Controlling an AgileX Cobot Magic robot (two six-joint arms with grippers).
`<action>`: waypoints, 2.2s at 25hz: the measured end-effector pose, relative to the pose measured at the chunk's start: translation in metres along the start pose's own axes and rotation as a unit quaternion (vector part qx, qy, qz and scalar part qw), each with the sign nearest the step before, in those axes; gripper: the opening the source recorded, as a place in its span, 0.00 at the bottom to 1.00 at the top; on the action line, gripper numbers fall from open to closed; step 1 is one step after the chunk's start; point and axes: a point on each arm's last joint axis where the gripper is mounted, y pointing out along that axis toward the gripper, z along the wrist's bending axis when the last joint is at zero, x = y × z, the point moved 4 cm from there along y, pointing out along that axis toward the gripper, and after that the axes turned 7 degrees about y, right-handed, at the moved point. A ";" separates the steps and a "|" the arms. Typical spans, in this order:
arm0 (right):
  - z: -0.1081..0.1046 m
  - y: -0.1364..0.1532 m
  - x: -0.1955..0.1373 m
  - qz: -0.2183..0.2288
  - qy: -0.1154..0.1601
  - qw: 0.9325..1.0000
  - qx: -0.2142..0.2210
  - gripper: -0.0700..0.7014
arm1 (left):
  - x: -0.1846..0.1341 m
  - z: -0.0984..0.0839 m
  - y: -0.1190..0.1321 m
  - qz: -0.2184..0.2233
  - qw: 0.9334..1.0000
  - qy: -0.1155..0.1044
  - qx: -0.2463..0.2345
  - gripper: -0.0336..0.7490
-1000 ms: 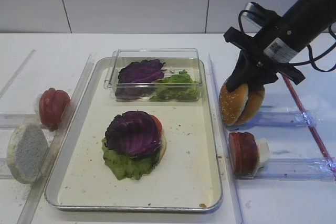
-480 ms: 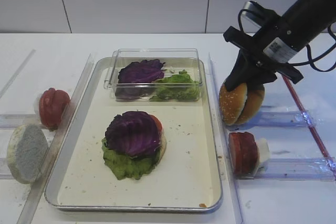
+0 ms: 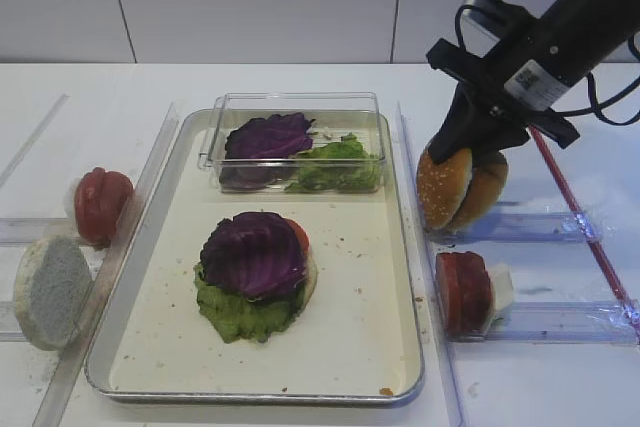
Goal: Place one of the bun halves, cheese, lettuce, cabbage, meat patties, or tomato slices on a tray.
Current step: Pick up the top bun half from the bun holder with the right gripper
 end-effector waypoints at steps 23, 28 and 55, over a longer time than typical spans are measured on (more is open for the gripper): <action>0.013 -0.013 -0.004 -0.018 -0.023 0.999 0.014 0.27 | 0.000 0.000 0.000 0.000 1.000 0.000 0.000 0.59; 0.013 -0.013 -0.004 -0.020 -0.031 0.999 0.012 0.26 | 0.000 0.000 0.000 0.000 1.000 0.000 0.000 0.59; 0.017 -0.008 0.003 -0.033 -0.038 0.998 0.043 0.26 | 0.000 0.000 0.000 0.000 1.000 0.000 0.000 0.59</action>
